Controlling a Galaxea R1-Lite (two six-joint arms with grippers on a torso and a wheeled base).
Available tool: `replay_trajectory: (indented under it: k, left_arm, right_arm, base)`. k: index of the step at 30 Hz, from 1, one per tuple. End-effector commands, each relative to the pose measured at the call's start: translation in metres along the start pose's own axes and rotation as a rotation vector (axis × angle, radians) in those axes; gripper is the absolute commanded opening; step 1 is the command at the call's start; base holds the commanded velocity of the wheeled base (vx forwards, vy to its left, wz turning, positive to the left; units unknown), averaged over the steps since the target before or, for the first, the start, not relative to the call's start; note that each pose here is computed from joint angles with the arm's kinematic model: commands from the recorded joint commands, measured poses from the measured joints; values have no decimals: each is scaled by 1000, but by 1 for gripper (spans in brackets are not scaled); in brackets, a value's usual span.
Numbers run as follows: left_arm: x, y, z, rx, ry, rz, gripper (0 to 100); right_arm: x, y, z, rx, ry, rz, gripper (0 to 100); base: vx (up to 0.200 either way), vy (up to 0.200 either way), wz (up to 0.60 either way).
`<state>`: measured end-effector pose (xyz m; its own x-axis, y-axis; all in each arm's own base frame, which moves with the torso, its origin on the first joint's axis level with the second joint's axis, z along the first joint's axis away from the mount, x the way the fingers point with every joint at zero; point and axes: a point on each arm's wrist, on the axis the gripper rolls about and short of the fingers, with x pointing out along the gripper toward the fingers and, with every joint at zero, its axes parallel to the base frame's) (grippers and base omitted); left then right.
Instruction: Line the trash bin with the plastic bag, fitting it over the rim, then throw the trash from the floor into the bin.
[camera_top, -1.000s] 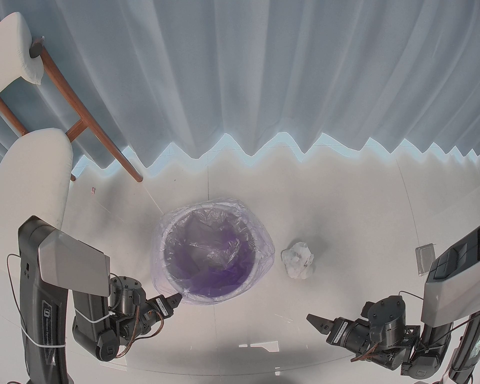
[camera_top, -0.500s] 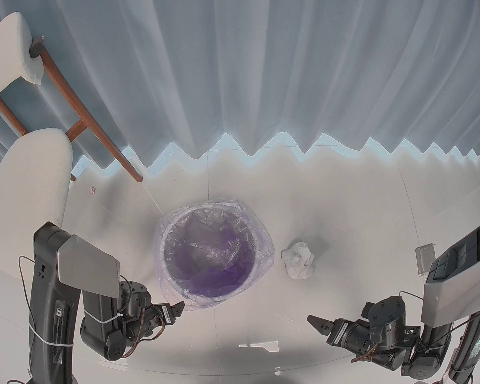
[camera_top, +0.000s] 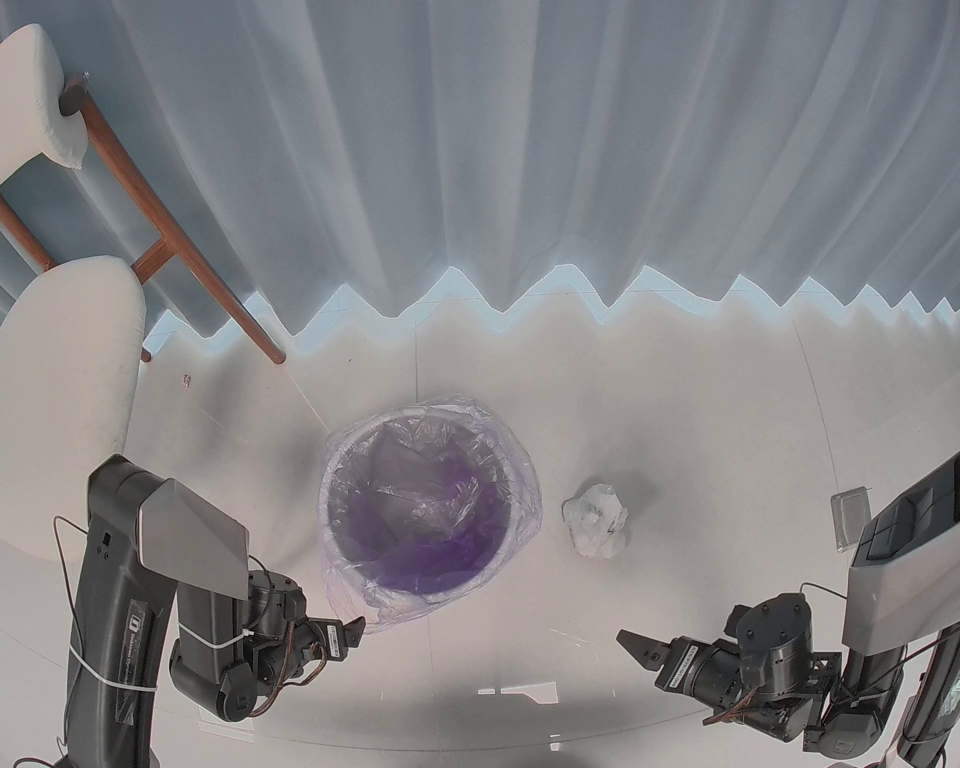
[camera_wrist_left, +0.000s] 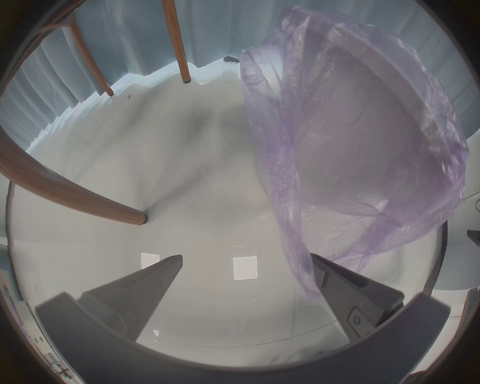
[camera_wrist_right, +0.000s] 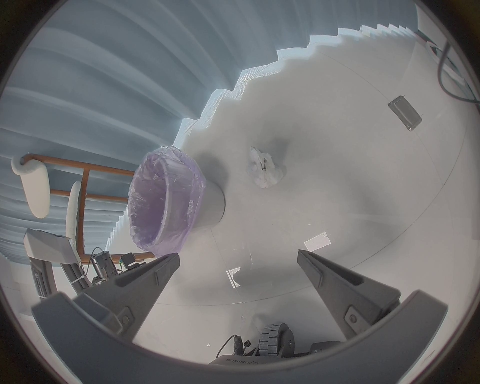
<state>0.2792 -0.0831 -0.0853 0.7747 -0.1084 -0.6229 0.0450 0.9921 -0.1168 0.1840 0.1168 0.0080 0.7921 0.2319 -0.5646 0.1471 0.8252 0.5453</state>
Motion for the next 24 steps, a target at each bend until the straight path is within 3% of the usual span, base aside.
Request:
replay_trajectory:
  k: [1, 12, 24]
  left_arm:
    - [4, 3, -6, 13, 19, 9, 100]
    - [4, 3, -6, 51, 21, 3, 100]
    - [2, -6, 15, 42, -66, -24, 100]
  right_arm:
    - [0, 0, 0, -1, 2, -1, 100]
    - [2, -2, -2, -3, 3, -17, 100]
    - [1, -2, -1, -2, -4, -17, 100]
  base:
    - [0, 0, 0]
    - [0, 0, 0]
    - [0, 0, 0]
